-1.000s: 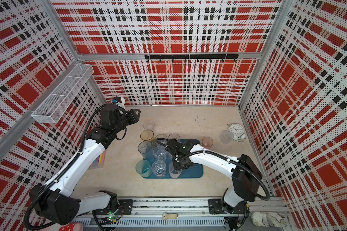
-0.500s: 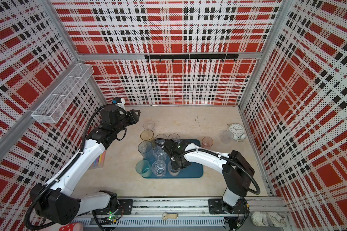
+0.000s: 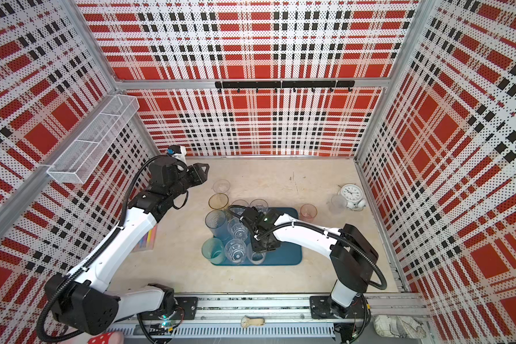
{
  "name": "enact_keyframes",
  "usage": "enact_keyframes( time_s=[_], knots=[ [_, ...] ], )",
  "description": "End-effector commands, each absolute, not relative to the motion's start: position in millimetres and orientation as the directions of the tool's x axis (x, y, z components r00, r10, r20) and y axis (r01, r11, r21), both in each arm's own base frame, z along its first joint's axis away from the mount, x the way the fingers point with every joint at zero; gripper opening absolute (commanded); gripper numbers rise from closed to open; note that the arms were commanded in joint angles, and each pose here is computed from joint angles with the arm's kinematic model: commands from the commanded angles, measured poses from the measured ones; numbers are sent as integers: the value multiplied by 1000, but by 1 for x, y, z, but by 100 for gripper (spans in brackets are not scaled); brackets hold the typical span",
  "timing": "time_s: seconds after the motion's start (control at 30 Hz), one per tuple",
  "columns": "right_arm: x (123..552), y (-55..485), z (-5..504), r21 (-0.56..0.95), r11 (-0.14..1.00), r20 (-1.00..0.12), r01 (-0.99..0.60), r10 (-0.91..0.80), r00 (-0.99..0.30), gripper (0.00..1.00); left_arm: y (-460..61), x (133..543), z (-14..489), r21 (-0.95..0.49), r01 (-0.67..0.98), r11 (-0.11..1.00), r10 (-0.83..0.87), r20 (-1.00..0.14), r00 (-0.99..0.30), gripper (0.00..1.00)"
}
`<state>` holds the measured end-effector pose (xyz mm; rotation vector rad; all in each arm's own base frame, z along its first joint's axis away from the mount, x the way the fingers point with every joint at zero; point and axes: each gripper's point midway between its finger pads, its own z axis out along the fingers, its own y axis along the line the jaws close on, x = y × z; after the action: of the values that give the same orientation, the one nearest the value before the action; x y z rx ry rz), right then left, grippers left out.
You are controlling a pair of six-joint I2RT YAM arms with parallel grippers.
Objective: Place the glasses into the tray
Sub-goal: Place the glass on the tray.
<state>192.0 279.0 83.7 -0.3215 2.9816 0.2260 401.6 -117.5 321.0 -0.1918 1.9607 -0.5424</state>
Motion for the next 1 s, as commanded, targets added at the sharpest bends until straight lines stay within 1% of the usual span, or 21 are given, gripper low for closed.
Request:
enact_keyframes(
  time_s=[0.0,0.03,0.1,0.17,0.23,0.3,0.37,0.43,0.5,0.6,0.67,0.8,0.87,0.97],
  knots=[
    [193,283,93,179,963,-165,-200,-171,-971,26,-115,401,328,-452,123,883,-368,-831,-416,51],
    [194,281,96,170,965,-171,-201,-172,-970,27,-115,401,329,-452,121,884,-369,-832,-415,51],
    [197,274,106,152,966,-187,-209,-180,-966,33,-115,401,330,-453,122,883,-369,-832,-414,51],
    [203,269,125,164,961,-222,-223,-184,-958,41,-115,401,332,-453,122,883,-371,-833,-410,51],
    [213,265,152,222,948,-264,-228,-166,-950,51,-114,402,335,-450,116,885,-373,-837,-400,51],
    [224,257,178,282,933,-292,-223,-138,-946,57,-115,404,335,-436,108,893,-365,-844,-393,51],
    [238,244,200,309,929,-334,-205,-96,-938,60,-120,405,336,-411,106,905,-345,-857,-383,51],
    [255,222,213,333,929,-354,-163,-36,-934,61,-135,405,339,-377,119,919,-310,-874,-374,51],
    [273,192,220,313,944,-384,-104,25,-923,61,-157,404,341,-341,143,929,-270,-889,-370,52],
    [300,131,226,263,964,-436,28,144,-888,61,-204,399,338,-273,212,938,-183,-912,-367,54],
    [314,95,226,253,963,-465,87,200,-862,61,-242,395,331,-258,271,927,-143,-913,-382,56],
    [330,30,207,268,928,-467,257,359,-808,61,-316,381,310,-232,393,890,-60,-914,-402,61],
    [334,15,195,274,914,-463,300,398,-792,61,-343,373,300,-197,435,879,-9,-918,-396,64],
    [334,10,167,273,903,-421,332,422,-802,62,-371,361,285,-128,482,867,73,-924,-376,67]
  ],
)
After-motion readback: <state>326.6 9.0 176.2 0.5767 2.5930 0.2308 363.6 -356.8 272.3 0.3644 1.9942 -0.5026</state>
